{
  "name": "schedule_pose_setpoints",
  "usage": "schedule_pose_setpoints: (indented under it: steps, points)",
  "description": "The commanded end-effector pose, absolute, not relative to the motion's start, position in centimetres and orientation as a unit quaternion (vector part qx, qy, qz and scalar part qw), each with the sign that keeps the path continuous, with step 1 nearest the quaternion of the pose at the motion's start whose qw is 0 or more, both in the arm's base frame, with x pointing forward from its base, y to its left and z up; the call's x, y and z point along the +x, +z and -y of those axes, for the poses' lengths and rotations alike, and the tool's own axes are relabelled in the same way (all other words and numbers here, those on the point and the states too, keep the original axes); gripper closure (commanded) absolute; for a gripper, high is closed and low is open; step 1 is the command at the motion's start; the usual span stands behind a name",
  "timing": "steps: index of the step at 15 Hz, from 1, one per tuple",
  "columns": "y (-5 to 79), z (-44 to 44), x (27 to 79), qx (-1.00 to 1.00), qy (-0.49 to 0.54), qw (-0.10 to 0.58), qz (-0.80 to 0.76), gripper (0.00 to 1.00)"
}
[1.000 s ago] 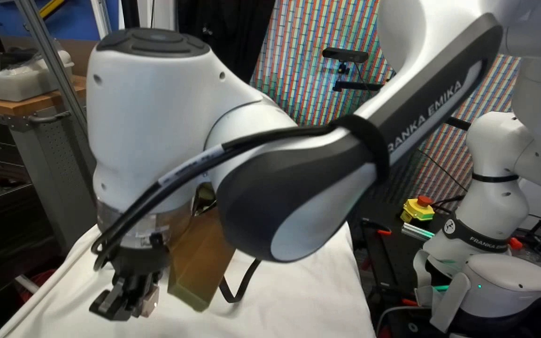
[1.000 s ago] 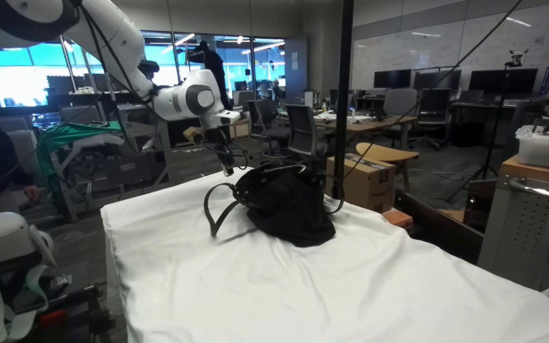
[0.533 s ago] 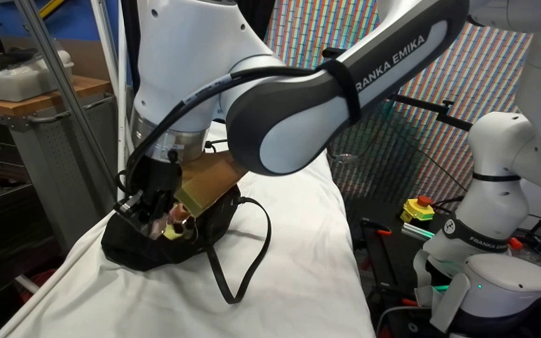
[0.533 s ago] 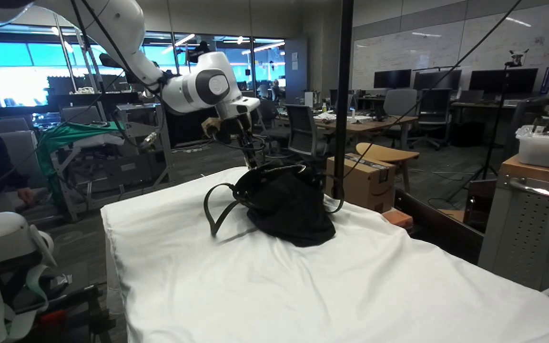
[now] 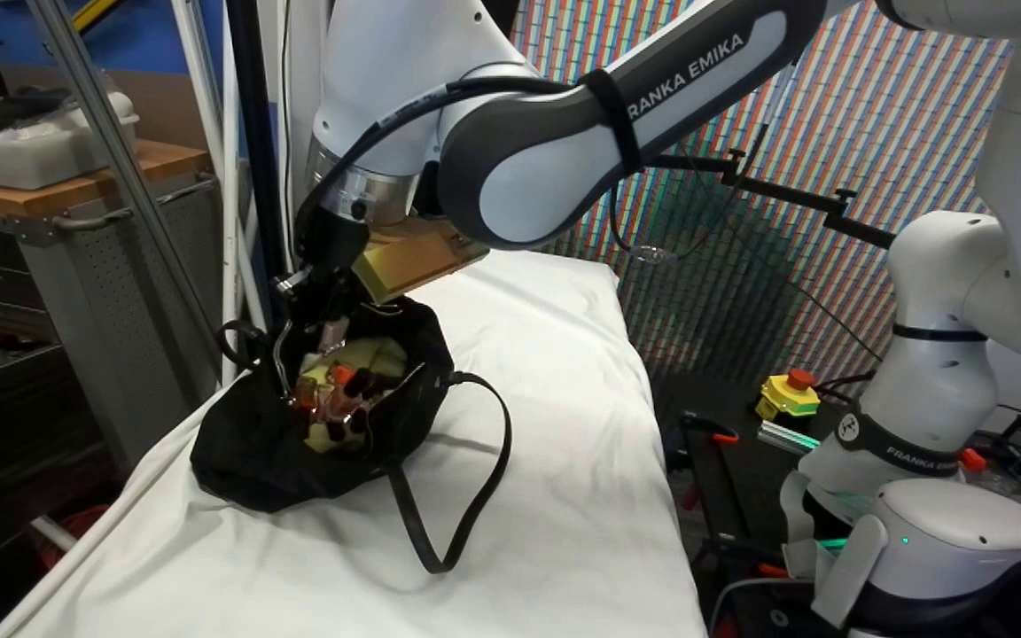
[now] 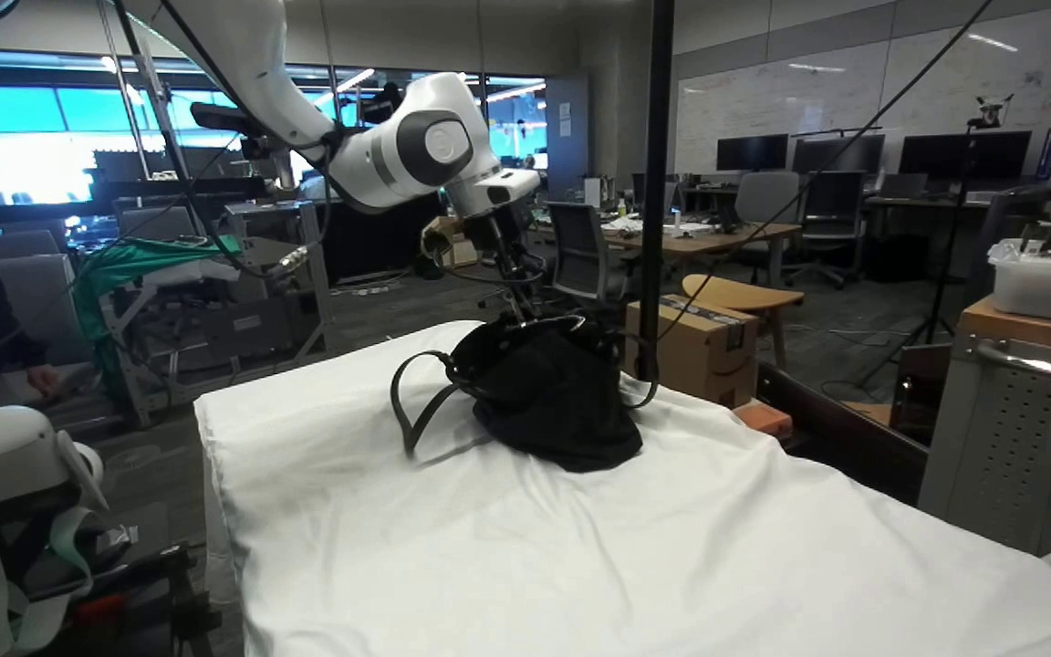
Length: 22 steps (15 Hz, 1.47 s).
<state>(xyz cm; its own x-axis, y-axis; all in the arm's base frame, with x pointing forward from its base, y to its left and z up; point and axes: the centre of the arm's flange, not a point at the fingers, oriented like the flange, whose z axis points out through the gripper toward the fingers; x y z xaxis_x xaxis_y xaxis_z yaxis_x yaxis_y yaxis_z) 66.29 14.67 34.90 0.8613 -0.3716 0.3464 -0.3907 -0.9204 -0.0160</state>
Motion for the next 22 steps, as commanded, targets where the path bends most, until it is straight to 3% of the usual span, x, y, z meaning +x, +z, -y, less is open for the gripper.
schedule_pose_setpoints:
  steps: [1, 5, 6, 7, 12, 16, 22]
  points:
    - [35.3, -11.9, 66.2, 0.959, 0.183, 0.03, 0.216, 0.85]
    - [34.4, -9.7, 67.2, 0.957, 0.17, 0.034, 0.231, 0.85]
    - [34.3, -9.2, 67.3, 0.957, 0.167, 0.035, 0.233, 0.57]
    - [34.1, -9.0, 67.4, 0.957, 0.165, 0.035, 0.235, 0.34]
    - [33.9, -8.9, 66.9, 0.957, 0.163, 0.036, 0.235, 0.03]
    - [34.4, -10.1, 65.1, 0.968, 0.143, 0.023, 0.205, 0.0]
    - [37.4, -15.1, 57.3, 0.993, 0.054, 0.005, 0.105, 0.0]
